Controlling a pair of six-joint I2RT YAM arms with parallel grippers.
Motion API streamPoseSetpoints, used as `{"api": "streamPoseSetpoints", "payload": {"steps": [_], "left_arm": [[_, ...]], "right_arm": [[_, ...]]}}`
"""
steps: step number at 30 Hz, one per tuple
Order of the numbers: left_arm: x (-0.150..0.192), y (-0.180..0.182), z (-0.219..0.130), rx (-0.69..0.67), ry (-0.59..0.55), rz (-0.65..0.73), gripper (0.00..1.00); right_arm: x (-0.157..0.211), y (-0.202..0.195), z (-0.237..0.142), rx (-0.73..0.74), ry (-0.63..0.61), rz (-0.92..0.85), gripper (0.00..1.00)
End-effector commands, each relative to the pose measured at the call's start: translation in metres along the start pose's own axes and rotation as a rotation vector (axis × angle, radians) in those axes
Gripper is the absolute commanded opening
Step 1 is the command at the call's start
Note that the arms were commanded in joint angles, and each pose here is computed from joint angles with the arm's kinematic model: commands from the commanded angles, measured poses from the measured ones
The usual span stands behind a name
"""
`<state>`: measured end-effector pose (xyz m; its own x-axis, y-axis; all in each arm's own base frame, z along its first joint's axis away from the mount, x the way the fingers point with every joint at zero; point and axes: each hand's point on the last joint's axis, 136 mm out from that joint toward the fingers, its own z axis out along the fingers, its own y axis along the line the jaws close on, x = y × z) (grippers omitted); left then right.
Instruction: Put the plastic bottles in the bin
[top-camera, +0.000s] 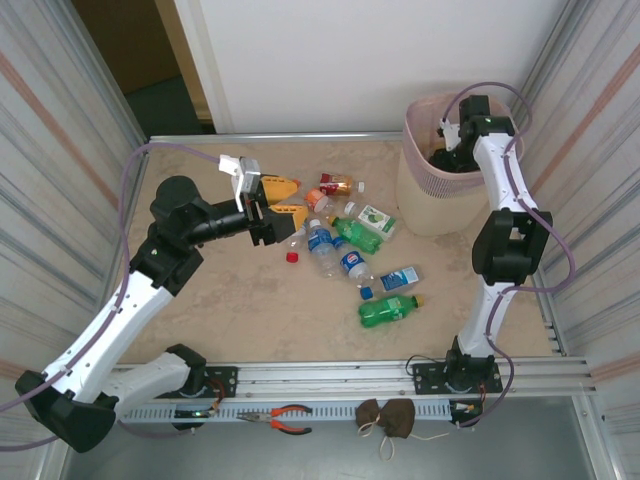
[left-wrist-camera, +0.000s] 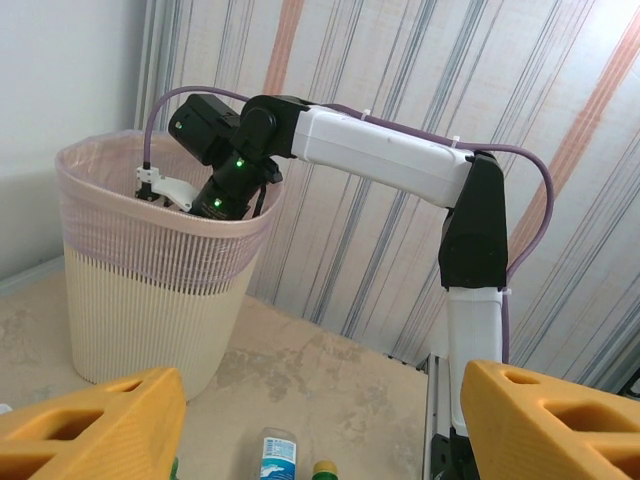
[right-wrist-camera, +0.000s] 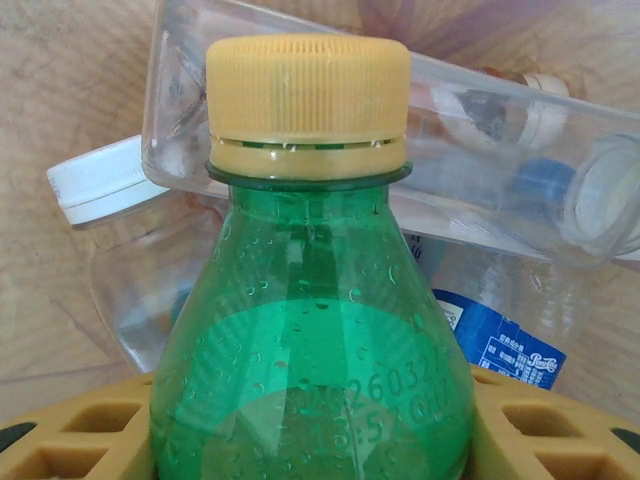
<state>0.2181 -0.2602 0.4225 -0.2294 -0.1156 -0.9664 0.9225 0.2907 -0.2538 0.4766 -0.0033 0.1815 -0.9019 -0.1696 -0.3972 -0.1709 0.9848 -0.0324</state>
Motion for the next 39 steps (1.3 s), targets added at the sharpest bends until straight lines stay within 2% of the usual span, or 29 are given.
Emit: {"api": "streamPoseSetpoints", "payload": {"steps": [1,9,21,30,39], "left_arm": [[0.000,0.002,-0.003,-0.016,-0.002,-0.011,0.73],[0.000,0.003,-0.004,-0.025,-0.006,-0.013,0.73],[0.017,0.024,-0.005,-0.131,0.052,-0.043,0.73],[0.045,0.056,-0.002,-0.256,0.165,-0.097,0.71],[0.092,0.106,-0.006,-0.477,0.354,-0.179,0.67]], "right_arm": [[0.007,0.012,0.009,-0.016,0.048,-0.015,0.60],[-0.014,0.011,-0.048,0.037,-0.074,-0.030,0.70],[-0.031,0.016,-0.125,0.074,-0.268,-0.021,0.71],[-0.038,0.030,-0.180,0.021,-0.433,0.014,0.70],[-0.025,0.050,-0.221,-0.048,-0.566,0.032,0.68]]}}
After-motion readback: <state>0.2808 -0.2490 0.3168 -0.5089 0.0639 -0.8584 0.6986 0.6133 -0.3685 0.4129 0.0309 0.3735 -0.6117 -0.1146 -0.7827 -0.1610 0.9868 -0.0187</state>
